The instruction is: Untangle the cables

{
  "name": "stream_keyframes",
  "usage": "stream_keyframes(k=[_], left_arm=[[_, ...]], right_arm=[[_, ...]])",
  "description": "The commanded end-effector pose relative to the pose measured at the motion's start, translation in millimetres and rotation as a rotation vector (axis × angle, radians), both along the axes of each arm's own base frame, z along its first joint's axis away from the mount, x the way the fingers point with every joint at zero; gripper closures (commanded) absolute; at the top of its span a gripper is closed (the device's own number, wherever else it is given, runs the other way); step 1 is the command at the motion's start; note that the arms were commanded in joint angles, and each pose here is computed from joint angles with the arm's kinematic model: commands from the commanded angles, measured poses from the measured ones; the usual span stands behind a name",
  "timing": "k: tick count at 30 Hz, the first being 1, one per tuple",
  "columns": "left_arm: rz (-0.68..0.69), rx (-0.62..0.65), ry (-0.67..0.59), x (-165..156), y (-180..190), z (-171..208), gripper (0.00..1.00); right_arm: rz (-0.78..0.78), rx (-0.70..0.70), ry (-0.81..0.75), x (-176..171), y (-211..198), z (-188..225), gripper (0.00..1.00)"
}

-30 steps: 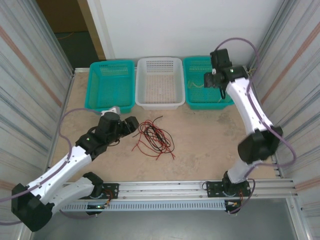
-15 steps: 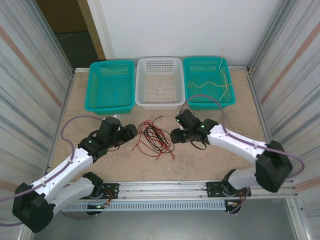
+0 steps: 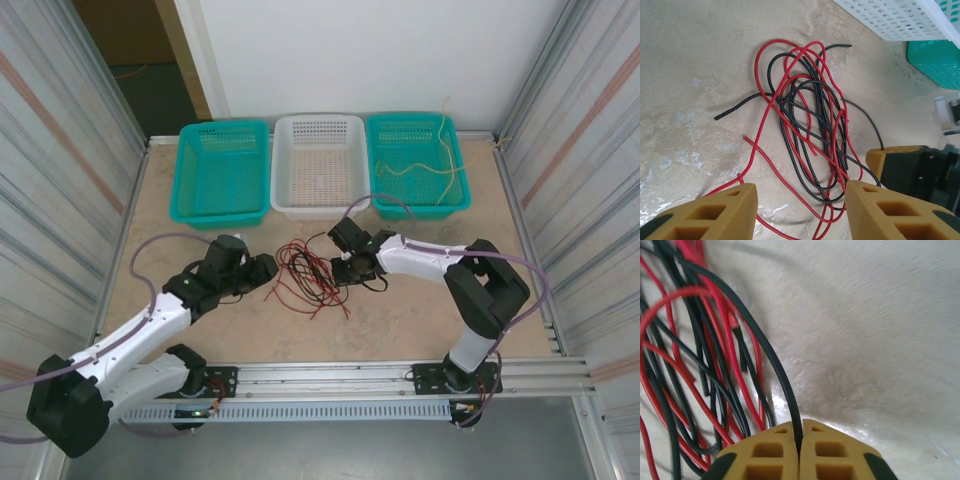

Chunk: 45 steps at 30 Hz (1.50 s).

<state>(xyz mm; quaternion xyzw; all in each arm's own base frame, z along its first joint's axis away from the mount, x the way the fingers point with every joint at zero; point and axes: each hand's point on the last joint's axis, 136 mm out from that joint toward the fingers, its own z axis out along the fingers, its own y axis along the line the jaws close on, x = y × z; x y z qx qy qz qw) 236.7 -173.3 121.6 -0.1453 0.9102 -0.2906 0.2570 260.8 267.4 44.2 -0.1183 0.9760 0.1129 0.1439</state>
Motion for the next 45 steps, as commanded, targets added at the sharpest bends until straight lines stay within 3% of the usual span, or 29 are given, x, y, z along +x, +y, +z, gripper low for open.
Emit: stream_keyframes(k=[1,6,12,19,25,33,39,45], left_arm=[[-0.041,-0.013,-0.078,6.6,-11.4,21.6,0.5],[-0.119,-0.044,-0.193,15.6,-32.5,54.2,0.47],[-0.245,-0.117,-0.427,21.4,-63.4,120.9,0.31],[-0.416,-0.305,-0.638,2.0,-102.5,179.4,0.3],[-0.548,-0.311,-0.715,-17.2,-136.2,188.0,0.21],[-0.669,-0.362,-0.762,-25.9,-163.2,209.8,0.21],[-0.732,-0.394,-0.735,-33.7,-173.0,214.1,0.28],[-0.753,-0.423,-0.7,-40.3,-173.8,210.3,0.29]], right_arm=[[0.042,-0.119,-0.16,7.9,-4.9,47.7,1.0],[0.15,-0.131,-0.393,-4.1,0.9,139.5,1.0],[0.184,-0.04,-0.587,-22.7,-4.5,228.7,1.0],[0.107,0.18,-0.726,-32.3,-17.0,312.4,1.0],[0.034,0.403,-0.765,-32.6,-22.3,362.5,1.0],[-0.01,0.598,-0.736,-28.9,-29.2,390.0,0.99],[-0.036,0.69,-0.67,-22.6,-32.2,384.9,0.98],[-0.08,0.755,-0.623,-14.5,-38.4,376.0,0.98]])
